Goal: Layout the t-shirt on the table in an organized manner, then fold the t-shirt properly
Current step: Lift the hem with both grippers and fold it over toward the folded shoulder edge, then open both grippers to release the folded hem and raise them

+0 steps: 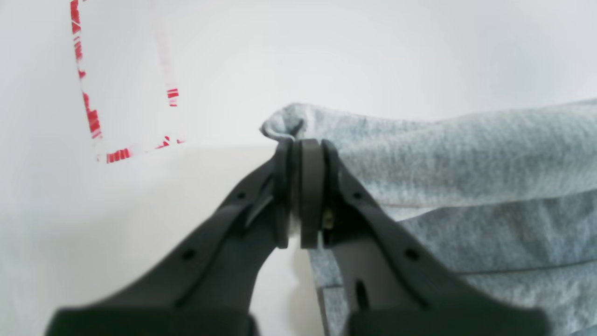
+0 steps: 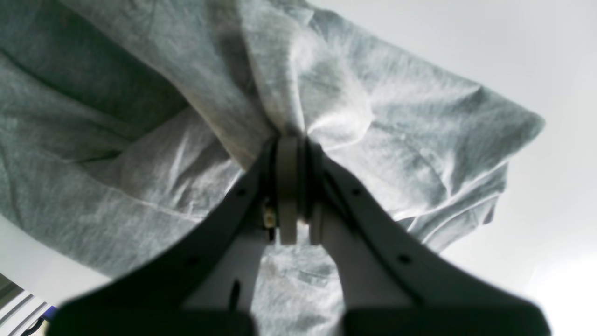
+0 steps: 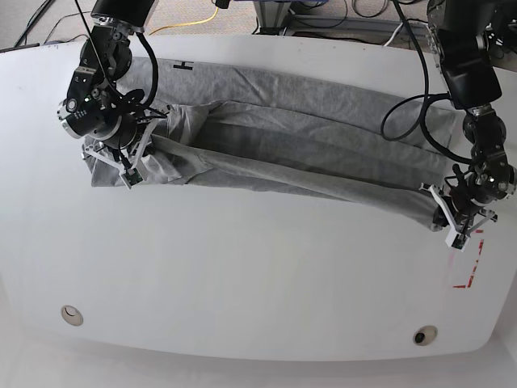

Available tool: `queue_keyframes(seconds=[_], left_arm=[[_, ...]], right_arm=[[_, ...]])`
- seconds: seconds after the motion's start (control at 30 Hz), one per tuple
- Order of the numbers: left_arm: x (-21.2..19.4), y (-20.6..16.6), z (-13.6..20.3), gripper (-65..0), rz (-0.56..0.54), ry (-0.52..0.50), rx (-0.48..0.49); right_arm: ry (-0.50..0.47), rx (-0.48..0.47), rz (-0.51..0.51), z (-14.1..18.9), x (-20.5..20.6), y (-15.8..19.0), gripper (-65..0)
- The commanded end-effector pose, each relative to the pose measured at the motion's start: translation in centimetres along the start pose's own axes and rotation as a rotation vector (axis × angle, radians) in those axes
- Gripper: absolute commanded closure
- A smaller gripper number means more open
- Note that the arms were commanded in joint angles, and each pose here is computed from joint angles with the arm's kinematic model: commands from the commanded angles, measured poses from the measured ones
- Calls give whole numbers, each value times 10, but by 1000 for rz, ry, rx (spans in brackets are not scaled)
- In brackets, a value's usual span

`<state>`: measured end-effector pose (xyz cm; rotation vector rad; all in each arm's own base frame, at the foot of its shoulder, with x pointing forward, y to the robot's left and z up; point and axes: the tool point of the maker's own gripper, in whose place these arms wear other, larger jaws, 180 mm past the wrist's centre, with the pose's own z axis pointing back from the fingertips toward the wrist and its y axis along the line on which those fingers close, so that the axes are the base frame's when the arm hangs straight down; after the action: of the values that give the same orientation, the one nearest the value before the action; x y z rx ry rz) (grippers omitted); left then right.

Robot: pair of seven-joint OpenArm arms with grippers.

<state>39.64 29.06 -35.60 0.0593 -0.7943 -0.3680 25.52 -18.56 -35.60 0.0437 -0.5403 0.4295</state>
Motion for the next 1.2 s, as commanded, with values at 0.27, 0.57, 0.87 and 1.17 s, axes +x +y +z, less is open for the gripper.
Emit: queue_keyframes(seconds=[0.27,0.57,0.87,1.17], left_arm=[[4,17,10,0,-25,-17,35],[-21,13,13,-187,-46,34,15],[-47,23,21,-356,-63,117,32],[-51,50,39,-596,-109,192,94]], right_arm=[[-1,-5,8,4,-4,1,-6],[17,24,-13,-1,-13,13,-8],[37,21,-17,0,-22,13,-354],[33,-35,32,12,-19,-6,-650]])
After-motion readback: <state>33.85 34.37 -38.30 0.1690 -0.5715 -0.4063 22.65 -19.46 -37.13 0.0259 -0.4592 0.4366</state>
